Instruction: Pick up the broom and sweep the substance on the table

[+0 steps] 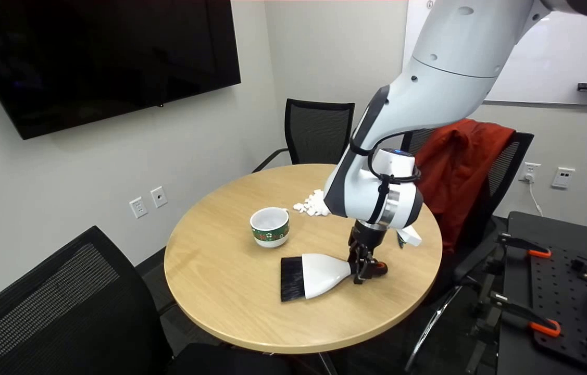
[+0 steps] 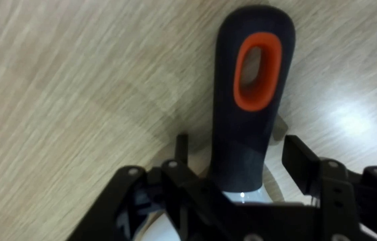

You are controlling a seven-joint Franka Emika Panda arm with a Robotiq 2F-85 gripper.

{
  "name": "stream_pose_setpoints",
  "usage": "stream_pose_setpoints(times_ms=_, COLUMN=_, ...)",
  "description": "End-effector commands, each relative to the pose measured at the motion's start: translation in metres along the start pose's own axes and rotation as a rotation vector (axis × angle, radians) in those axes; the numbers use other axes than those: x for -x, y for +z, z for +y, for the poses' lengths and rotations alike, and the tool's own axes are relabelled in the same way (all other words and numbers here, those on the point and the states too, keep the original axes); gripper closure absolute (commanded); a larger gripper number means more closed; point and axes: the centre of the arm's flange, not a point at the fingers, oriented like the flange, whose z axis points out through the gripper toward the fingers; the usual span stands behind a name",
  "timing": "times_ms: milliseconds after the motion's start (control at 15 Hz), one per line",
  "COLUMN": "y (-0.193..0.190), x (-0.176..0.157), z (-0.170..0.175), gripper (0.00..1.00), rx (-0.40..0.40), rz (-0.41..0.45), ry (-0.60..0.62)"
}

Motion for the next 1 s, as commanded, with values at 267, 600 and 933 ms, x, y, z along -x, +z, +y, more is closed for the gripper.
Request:
stream_pose_setpoints(times_ms=267, y=0.002, x=-0.004, z=0.002, gripper=0.87, rx=-0.007, rz=0.034, ry=0.001)
stream_pose_setpoints(times_ms=600, y=-0.013, x=0.0, z=-0.003, gripper=0.87, rx=-0.001, rz=0.038, ry=-0.001)
stream_pose_setpoints(times_ms=933, y=-0.068, x=0.015, z=-0.017, gripper=0.87, rx=-0.007, rz=-0.003, ry=-0.034)
